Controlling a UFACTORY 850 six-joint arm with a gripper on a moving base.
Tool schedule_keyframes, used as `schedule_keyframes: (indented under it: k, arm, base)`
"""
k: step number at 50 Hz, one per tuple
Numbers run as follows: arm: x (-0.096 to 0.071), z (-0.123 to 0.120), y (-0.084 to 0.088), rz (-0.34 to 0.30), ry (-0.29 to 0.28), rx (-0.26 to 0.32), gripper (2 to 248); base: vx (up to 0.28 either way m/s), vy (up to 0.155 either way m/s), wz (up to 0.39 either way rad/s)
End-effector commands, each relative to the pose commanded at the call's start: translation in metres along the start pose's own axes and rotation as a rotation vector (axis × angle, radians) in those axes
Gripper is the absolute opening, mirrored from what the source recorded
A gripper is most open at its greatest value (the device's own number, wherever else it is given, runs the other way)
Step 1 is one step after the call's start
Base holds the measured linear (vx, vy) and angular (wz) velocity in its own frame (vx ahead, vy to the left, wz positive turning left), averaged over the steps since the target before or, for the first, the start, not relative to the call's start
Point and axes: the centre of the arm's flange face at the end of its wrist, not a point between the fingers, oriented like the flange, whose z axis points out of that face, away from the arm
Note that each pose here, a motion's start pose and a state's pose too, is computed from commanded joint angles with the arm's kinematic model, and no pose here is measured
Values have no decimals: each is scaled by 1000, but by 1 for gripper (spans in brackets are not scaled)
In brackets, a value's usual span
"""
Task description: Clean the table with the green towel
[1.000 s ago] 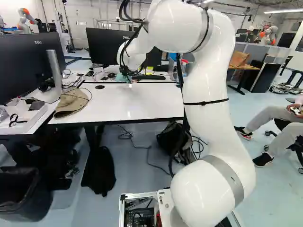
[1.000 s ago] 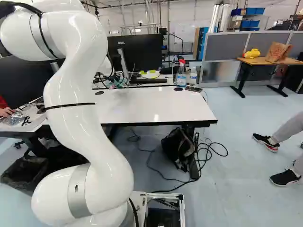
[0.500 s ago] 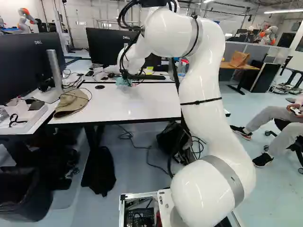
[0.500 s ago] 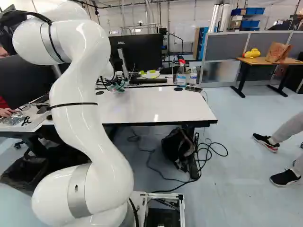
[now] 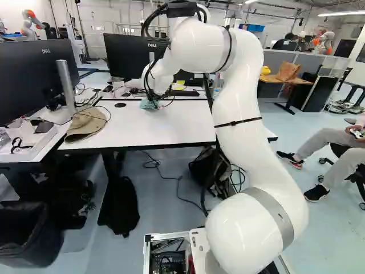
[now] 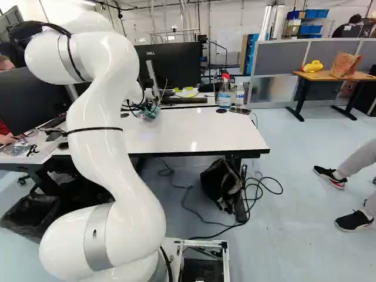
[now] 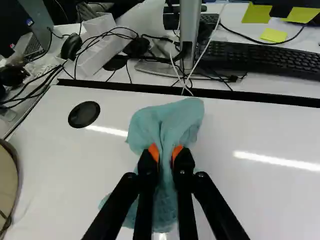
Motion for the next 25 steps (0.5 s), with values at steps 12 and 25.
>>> schedule_keyframes:
  k: [12, 25]
  arm:
    - [-10, 12, 1, 0, -19, -2, 47]
    - [-21, 25, 2, 0, -40, -5, 47]
  base:
    - [0, 0, 0]
    - [0, 0, 0]
